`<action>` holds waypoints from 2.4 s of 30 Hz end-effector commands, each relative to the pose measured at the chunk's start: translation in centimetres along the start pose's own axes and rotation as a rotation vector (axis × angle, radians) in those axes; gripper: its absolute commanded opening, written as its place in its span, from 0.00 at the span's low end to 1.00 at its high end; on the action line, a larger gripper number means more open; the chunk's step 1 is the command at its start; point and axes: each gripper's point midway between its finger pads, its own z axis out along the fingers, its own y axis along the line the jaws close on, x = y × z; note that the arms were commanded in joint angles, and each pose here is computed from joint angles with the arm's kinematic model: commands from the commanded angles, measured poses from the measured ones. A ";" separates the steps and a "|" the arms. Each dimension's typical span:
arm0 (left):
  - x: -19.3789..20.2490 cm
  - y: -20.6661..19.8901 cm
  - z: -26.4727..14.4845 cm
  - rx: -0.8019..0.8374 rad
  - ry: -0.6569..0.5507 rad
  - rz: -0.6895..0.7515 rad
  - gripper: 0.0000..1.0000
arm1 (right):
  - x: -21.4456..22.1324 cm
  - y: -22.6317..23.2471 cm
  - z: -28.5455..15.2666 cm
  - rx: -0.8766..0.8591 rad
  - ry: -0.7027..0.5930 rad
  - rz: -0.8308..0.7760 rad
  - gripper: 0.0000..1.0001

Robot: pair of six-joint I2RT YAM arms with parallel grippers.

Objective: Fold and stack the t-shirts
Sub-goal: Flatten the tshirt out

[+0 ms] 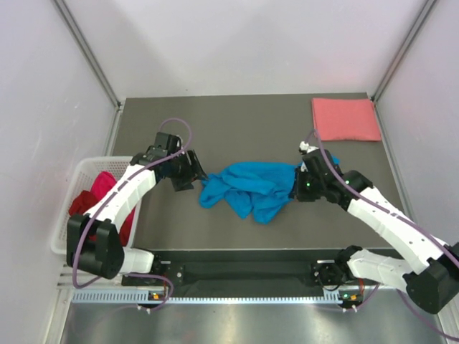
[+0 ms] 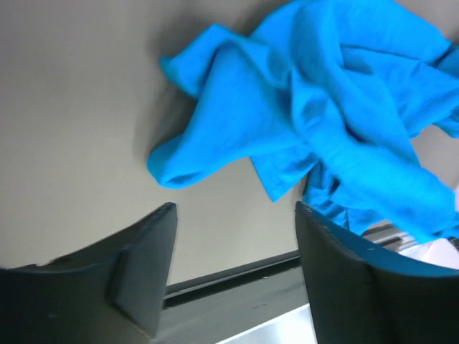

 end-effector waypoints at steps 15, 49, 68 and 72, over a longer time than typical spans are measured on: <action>-0.2 -8.0 6.5 0.100 0.087 0.273 0.76 | -1.1 -4.1 -4.9 0.107 -0.057 0.002 0.00; -11.4 -12.9 -7.5 -0.088 -0.482 0.328 0.00 | -12.6 -5.3 -19.1 0.287 -0.453 -0.054 0.00; -7.7 -24.5 -41.6 0.650 -0.976 0.556 0.00 | -13.4 -0.3 -51.2 -0.010 -1.381 -0.065 0.00; -8.4 -24.4 -41.9 0.633 -1.017 0.544 0.00 | -14.5 0.9 -48.9 -0.044 -1.310 -0.101 0.00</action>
